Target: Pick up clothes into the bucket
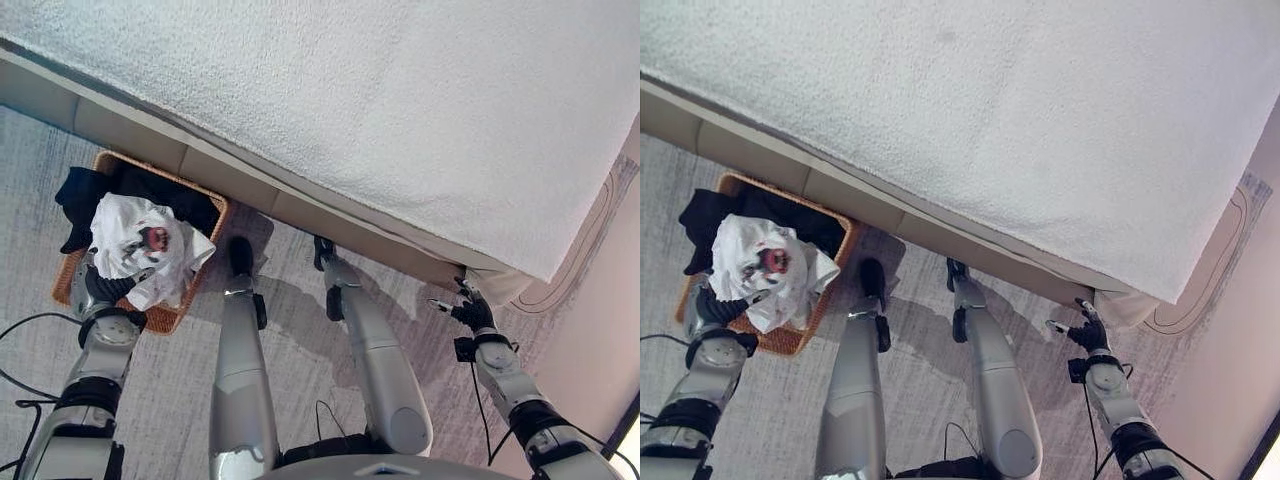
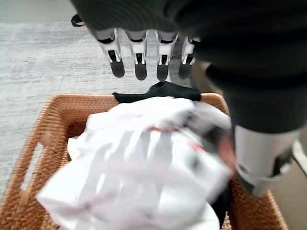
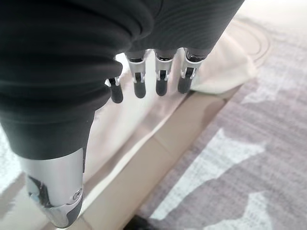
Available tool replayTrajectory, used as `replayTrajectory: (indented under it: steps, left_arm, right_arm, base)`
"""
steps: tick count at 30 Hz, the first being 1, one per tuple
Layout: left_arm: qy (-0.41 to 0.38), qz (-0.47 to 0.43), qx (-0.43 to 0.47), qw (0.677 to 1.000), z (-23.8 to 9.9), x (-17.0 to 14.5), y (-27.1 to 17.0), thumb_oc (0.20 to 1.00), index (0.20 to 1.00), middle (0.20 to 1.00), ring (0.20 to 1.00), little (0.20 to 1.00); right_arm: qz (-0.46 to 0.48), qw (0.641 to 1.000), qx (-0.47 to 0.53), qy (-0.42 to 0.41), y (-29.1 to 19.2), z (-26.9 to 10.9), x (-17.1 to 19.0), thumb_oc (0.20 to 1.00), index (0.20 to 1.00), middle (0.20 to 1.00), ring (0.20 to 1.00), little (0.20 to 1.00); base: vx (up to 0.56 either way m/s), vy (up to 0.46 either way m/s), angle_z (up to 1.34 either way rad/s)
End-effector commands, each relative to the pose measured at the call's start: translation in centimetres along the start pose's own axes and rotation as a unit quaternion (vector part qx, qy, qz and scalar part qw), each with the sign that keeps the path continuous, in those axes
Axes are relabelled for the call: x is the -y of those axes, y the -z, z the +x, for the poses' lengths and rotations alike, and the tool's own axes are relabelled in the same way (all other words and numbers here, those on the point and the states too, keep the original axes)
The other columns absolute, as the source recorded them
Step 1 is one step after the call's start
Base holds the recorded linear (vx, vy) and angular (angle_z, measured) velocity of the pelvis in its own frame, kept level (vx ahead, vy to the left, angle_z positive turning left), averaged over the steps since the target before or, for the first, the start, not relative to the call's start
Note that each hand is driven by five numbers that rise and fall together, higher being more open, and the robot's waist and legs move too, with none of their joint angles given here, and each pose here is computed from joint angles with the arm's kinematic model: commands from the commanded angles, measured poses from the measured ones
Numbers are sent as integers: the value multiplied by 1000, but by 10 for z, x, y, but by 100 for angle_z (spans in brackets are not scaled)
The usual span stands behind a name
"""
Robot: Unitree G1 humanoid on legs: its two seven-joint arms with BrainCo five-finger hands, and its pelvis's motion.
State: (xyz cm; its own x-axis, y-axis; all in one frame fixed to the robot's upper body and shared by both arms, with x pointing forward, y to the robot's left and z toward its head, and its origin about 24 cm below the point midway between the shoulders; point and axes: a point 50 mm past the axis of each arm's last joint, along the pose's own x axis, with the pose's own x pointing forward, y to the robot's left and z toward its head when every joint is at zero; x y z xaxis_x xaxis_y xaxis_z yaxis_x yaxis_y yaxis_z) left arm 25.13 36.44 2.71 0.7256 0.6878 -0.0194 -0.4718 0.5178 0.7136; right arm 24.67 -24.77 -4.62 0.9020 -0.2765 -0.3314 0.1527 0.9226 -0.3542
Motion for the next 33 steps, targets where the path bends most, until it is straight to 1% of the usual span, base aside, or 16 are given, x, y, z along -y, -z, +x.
replayTrajectory:
  steps: [1,4,5,10,13,15,19,20,21,22,26,29,33]
  left_arm:
    - [2,-16,-21,1000,-7,-6,17,1000,1000,1000,1000,1000]
    - [50,-37,-19,998,-19,13,19,1000,1000,1000,1000,1000]
    - [70,-60,-11,996,-25,21,16,1000,1000,1000,1000,1000]
    - [160,-182,-54,969,-52,64,22,1000,1000,1000,1000,1000]
    - [211,-156,-67,963,-71,86,30,1000,1000,1000,1000,1000]
    - [232,-173,-92,953,-88,98,39,1000,1000,1000,1000,1000]
    - [251,-235,-157,926,-118,119,54,1000,1000,1000,1000,1000]
    - [251,-235,-157,926,-119,119,54,1000,1000,1000,1000,1000]
    - [264,-240,-167,919,-132,128,55,1000,1000,1000,1000,1000]
    - [273,-242,-172,915,-137,131,57,1000,1000,1000,1000,1000]
    - [297,-215,-194,910,-154,138,68,1000,1000,1000,1000,1000]
    - [342,-145,-215,903,-169,140,89,1000,1000,1000,1000,1000]
    - [372,-98,-254,887,-186,138,112,1000,1000,1000,1000,1000]
  right_arm:
    - [-15,1000,-16,16,6,0,15,1000,1000,1000,1000,1000]
    - [-29,999,-24,22,8,1,21,1000,1000,1000,1000,1000]
    - [-32,999,-27,23,10,0,23,1000,1000,1000,1000,1000]
    - [-41,998,-50,26,21,-1,28,1000,1000,1000,1000,1000]
    - [-60,995,-76,19,35,-7,28,1000,1000,1000,1000,1000]
    - [-74,992,-100,11,48,-13,26,1000,1000,1000,1000,1000]
    - [-95,985,-141,-4,71,-27,20,1000,1000,1000,1000,1000]
    - [-95,985,-141,-4,71,-27,20,1000,1000,1000,1000,1000]
    - [-95,982,-160,-14,82,-35,14,1000,1000,1000,1000,1000]
    - [-91,982,-167,-18,86,-40,13,1000,1000,1000,1000,1000]
    - [-87,975,-200,-37,104,-55,6,1000,1000,1000,1000,1000]
    - [-69,967,-241,-45,120,-66,4,1000,1000,1000,1000,1000]
    - [-58,959,-274,-48,131,-75,3,1000,1000,1000,1000,1000]
  base:
    - [0,0,0]
    - [-1,-8,-2]
    - [4,-14,-9]
    - [28,-7,0]
    - [80,-17,3]
    - [114,-27,9]
    - [97,-59,3]
    - [86,-74,-1]
    - [84,-60,2]
    - [103,-79,6]
    - [61,-47,10]
    - [66,-48,17]
    - [47,-10,6]
